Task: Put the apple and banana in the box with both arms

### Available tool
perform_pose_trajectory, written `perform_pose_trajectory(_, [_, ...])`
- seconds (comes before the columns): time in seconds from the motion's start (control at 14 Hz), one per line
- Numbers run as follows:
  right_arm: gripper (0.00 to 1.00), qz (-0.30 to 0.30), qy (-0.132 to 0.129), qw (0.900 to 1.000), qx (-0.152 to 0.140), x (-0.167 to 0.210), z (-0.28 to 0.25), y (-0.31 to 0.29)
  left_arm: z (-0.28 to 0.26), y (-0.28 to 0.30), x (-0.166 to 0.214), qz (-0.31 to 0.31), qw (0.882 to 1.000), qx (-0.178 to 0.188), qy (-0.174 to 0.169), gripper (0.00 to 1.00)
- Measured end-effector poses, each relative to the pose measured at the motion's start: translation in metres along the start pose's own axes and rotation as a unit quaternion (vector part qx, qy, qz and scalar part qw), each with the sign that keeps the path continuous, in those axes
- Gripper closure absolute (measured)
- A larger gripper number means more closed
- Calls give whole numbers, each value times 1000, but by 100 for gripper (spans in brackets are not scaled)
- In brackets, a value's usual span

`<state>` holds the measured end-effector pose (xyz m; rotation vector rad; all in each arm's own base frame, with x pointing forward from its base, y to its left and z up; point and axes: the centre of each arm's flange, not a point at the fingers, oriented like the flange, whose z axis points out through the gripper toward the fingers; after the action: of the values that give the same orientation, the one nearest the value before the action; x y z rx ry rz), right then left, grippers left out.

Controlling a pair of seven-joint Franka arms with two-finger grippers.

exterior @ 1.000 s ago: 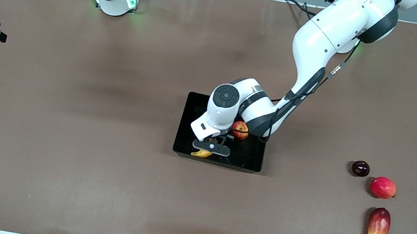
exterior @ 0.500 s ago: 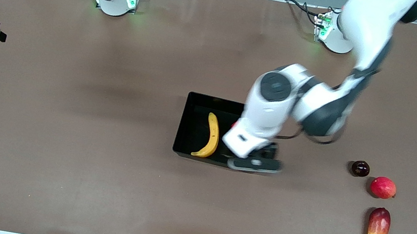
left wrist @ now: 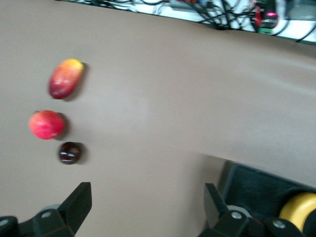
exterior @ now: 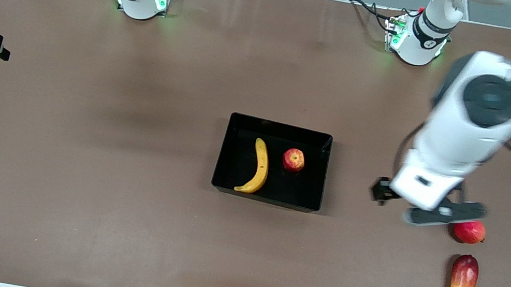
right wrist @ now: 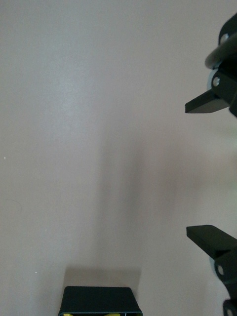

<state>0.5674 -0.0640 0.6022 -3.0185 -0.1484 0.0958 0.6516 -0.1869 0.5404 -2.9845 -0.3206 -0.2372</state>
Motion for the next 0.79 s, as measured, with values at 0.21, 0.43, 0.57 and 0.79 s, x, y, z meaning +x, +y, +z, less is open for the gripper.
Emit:
perform_pose_trajectory(0.21, [0, -2, -1, 1000, 0, 2, 3, -1, -25, -49, 2, 6, 1000, -4, -14, 0])
perform_pose_trajectory(0.43, [0, -9, -6, 1000, 1, 4, 6, -9, -50, -81, -3, 30, 999, -16, -22, 0])
perform_pose_trajectory(0.57, [0, -16, -19, 1000, 3, 3, 8, -18, -66, -96, -11, 57, 998, -11, -19, 0])
perform_pose_trajectory(0.79, [0, -33, -36, 999, 5, -1, 8, -38, -75, -108, -33, 72, 997, -8, -27, 0])
